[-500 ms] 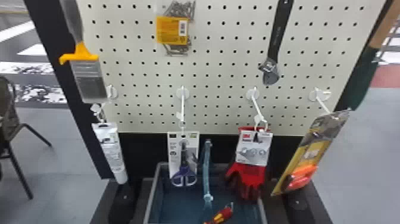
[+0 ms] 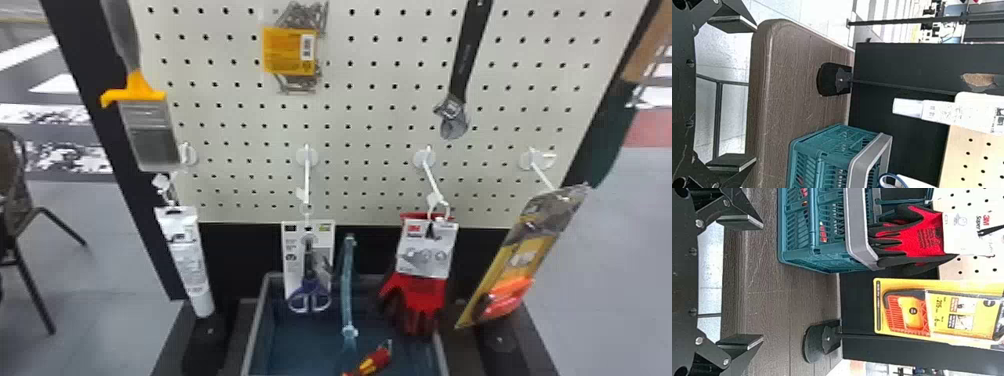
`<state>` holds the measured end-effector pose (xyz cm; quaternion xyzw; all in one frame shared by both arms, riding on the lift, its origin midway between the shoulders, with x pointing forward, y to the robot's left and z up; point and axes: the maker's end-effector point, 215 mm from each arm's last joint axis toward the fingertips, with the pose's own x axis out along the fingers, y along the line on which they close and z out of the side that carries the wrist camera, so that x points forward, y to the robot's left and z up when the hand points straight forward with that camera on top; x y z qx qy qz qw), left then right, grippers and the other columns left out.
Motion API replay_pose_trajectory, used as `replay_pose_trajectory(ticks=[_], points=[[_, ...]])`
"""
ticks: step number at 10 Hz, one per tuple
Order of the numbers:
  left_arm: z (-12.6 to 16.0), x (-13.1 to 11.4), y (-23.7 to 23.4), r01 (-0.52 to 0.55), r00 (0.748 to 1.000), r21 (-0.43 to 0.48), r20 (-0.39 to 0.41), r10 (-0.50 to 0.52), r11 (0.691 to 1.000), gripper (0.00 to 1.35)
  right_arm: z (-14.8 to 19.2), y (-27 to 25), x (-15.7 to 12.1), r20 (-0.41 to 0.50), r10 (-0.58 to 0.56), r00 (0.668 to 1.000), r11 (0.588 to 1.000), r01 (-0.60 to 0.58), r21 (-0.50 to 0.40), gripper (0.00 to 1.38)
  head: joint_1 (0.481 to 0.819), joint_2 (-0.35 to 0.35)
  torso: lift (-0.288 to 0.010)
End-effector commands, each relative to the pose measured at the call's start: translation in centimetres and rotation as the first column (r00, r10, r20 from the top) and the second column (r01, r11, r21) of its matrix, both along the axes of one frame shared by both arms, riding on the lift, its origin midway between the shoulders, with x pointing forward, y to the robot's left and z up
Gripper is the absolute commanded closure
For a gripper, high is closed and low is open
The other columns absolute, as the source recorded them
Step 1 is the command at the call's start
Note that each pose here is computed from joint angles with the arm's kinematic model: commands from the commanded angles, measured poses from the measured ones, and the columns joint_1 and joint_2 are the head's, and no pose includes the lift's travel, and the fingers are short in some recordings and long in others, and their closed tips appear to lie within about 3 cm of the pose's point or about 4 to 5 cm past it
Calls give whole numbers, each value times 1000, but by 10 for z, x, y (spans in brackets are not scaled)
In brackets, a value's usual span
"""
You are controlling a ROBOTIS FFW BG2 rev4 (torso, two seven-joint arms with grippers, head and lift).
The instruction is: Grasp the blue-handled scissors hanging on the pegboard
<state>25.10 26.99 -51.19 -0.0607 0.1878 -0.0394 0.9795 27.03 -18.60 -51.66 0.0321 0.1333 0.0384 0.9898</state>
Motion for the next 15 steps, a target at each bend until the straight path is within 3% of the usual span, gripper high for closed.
replay_pose_trajectory(ticks=[1, 4, 8, 12, 15], points=[[-2, -2, -1, -2, 1000, -3, -4, 2, 1000, 144, 0, -1, 0, 0, -1, 1000, 1000, 1, 0, 272, 549, 0, -100], [2, 3, 0, -2, 1000, -1, 7, 2, 1000, 144, -1, 1, -1, -3, -1, 1000, 1000, 1, 2, 272, 549, 0, -100], [14, 34, -6, 16, 999, -25, 48, -14, 1000, 144, -2, 1, -3, -7, -1, 1000, 1000, 1, 2, 272, 549, 0, -100], [38, 79, -29, 145, 984, -70, 115, -136, 987, 144, -3, 1, -5, -11, -1, 1000, 1000, 1, 2, 272, 549, 0, -100], [62, 109, -51, 270, 953, -72, 162, -256, 960, 144, -3, 1, -5, -11, -2, 1000, 1000, 2, 3, 272, 549, 0, -100]])
